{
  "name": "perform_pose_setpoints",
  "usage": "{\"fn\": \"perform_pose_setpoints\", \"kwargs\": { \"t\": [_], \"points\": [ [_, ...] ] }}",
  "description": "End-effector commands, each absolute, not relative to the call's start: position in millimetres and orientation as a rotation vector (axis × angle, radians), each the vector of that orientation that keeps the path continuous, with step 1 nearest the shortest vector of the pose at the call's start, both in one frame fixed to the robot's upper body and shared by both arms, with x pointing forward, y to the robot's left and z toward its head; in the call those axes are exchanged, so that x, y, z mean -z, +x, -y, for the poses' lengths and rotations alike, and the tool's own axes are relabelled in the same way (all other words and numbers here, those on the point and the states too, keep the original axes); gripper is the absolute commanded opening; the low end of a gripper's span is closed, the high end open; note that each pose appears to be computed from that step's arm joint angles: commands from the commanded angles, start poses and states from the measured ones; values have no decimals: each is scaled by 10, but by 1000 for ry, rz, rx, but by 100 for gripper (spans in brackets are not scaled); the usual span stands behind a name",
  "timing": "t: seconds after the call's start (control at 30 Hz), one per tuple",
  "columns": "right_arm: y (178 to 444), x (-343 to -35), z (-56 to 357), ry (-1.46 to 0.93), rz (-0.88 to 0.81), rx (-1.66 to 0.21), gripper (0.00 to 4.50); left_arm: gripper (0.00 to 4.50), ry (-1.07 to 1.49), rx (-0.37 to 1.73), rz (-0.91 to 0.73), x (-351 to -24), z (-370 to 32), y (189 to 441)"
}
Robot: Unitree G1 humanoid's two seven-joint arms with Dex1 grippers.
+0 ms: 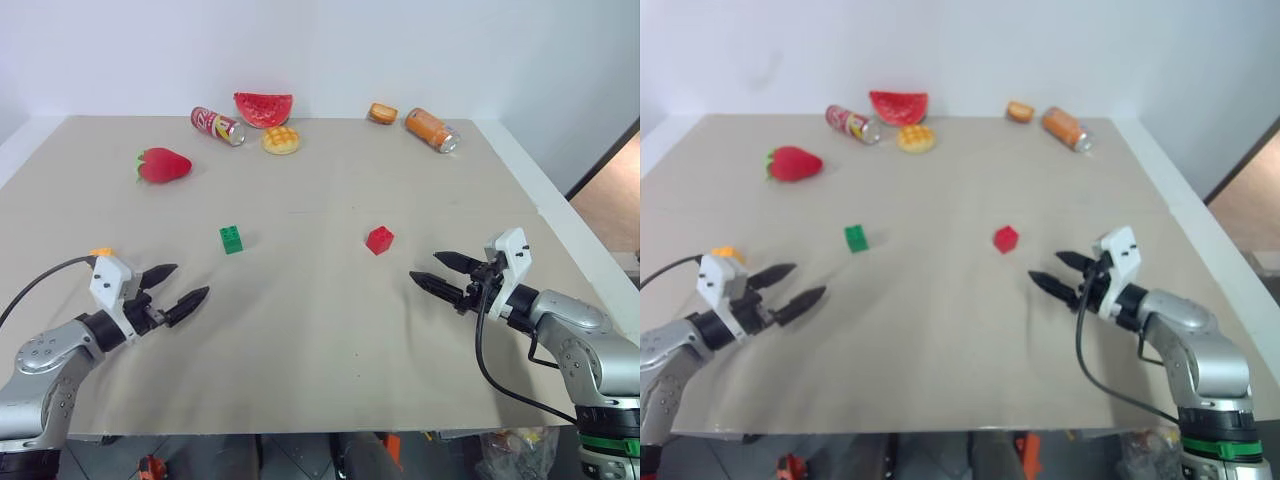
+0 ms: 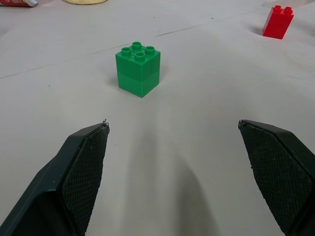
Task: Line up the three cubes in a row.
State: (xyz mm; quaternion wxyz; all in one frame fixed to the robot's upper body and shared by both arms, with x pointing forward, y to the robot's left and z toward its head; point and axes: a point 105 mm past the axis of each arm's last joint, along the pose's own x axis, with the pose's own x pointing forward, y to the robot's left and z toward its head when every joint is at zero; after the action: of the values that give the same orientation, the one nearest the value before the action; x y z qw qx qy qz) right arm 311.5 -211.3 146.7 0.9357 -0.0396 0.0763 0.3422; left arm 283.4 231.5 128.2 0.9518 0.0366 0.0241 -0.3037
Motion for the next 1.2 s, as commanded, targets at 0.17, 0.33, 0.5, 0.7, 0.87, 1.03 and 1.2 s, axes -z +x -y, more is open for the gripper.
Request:
{"fn": "perform_pose_setpoints", "kwargs": {
  "t": [0.17, 0.33, 0.5, 0.7, 0.87, 1.03, 1.2],
  "points": [
    [3061, -1542, 2077, -90, -115, -686, 387, 435, 79, 619, -116, -1271, -2535, 2736],
    [3191, -1572, 2166, -125, -86, -565, 387, 435, 109, 699, -85, -1346, -2366, 2807],
    [3306, -1480, 2074, -150, -92, -525, 387, 435, 154, 907, -27, -1473, -1935, 2836],
    [3491, -1420, 1964, -157, -77, -516, 387, 435, 239, 1149, -1, -1497, -1439, 2817],
    [3623, -1363, 1967, -126, -62, -475, 387, 435, 257, 1230, 31, -1525, -1221, 2845],
    [3701, -1296, 1822, -119, -57, -500, 387, 435, 254, 1252, 45, -1515, -1133, 2882],
    [3766, -1288, 1723, -113, -48, -525, 387, 435, 246, 1252, 55, -1506, -1098, 2916]
  ]
}}
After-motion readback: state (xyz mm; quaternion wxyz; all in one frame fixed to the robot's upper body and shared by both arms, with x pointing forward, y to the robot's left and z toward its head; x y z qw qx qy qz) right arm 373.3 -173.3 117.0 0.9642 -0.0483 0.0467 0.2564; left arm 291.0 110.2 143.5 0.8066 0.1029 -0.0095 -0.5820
